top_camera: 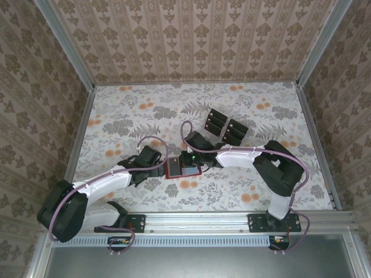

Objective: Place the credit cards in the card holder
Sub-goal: Insert the credit card into the card slot.

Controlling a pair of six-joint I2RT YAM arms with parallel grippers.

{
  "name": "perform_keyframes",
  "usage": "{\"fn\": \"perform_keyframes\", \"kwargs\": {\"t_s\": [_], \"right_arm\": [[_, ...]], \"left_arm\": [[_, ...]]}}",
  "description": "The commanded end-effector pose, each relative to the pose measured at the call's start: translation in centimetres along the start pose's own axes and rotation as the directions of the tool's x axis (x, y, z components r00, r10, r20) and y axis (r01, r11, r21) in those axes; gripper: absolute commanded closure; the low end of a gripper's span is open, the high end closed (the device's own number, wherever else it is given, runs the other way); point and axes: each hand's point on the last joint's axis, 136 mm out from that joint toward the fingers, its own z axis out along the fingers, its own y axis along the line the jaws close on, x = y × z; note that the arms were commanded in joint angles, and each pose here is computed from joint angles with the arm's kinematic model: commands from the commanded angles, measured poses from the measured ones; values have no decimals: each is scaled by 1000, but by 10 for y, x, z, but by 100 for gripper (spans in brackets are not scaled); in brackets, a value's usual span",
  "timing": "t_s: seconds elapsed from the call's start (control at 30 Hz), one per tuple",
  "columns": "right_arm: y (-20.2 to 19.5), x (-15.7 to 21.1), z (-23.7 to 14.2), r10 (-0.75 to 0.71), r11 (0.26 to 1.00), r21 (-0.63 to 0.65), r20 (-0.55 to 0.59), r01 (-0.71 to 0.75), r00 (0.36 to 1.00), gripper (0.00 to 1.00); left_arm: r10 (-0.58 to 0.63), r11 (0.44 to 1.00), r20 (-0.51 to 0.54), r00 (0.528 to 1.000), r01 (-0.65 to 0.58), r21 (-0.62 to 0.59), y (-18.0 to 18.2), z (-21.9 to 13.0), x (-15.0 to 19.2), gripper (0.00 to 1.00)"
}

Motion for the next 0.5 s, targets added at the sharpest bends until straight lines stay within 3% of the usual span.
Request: {"fn": "perform_keyframes", "kwargs": {"t_s": [0.0,0.47], "right_arm": [[-10,7,8,-23,998,61,-37,25,999,100],[-24,12,13,-27,993,111,-50,33,998,100]], "left_arm": [[-1,1000,-9,1000,0,-29,6,3,1,0],[3,999,-33,999,-4,-37,4,10,3,0]]}}
